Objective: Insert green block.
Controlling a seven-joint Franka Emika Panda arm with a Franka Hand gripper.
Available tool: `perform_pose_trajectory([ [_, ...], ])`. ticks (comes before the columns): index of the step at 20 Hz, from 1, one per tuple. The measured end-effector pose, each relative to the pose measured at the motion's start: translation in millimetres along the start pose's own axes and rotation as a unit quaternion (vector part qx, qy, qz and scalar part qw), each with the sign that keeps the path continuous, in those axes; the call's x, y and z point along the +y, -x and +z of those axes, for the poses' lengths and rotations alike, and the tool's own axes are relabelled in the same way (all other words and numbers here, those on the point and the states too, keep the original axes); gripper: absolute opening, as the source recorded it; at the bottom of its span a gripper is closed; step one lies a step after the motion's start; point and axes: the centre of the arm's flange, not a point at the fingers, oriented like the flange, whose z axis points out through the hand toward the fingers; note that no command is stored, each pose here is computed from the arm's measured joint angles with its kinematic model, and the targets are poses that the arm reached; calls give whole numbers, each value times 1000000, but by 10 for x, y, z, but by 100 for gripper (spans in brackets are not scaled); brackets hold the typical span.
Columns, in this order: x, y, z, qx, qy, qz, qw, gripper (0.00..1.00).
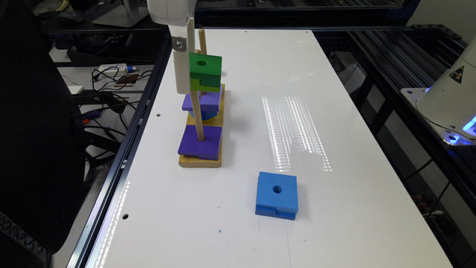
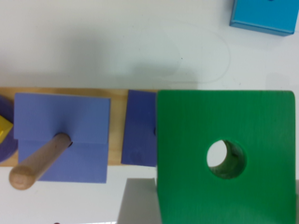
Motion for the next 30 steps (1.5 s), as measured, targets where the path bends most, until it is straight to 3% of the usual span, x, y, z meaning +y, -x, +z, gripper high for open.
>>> perform_pose_trajectory([
  [8,-3,-3,-1,84,-289,-231,1000000,0],
  [14,-51,-55,3,538,-4037,51,999992,0],
  [30,-60,-65,10,396,-4498,-38,999990,0],
])
